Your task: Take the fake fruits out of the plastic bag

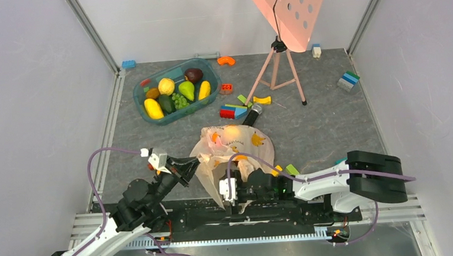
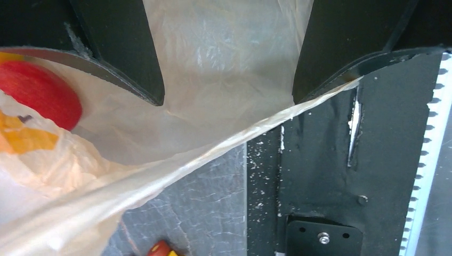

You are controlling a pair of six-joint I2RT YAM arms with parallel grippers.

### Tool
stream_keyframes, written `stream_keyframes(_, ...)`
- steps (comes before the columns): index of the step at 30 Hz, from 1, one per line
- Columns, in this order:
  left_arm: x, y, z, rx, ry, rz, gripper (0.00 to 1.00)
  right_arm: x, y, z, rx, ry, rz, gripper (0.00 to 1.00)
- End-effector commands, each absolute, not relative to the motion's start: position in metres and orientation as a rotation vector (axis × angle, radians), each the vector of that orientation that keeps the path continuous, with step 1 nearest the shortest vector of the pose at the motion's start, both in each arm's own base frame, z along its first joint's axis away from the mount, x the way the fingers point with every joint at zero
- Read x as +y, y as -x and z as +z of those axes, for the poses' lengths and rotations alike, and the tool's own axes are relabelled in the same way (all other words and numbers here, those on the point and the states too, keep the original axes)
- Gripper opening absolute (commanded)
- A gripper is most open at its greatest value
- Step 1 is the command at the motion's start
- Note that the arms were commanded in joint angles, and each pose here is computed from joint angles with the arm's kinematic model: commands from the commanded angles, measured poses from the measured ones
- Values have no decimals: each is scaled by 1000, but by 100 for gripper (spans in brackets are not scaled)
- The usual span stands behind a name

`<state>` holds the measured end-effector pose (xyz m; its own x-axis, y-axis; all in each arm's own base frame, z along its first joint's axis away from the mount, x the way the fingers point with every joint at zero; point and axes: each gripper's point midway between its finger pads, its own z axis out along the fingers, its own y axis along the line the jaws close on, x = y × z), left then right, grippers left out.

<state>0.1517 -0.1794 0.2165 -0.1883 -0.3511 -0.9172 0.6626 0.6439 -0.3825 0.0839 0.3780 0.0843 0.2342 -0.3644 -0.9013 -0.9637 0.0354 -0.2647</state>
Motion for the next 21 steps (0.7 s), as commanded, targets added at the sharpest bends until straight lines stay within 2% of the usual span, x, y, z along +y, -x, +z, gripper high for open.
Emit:
stream_keyframes(1, -170, -151, 236, 1449, -167, -984, 2, 399, -75, 99, 1263, 1479, 780, 94)
stream_keyframes(9, -169, -150, 235, 1457, -173, -977, 2, 380, -120, 129, 1296, 1304, 593, 96)
stream_keyframes(21, -163, -147, 256, 1407, -168, -986, 2, 367, -173, 141, 1406, 1126, 516, 95)
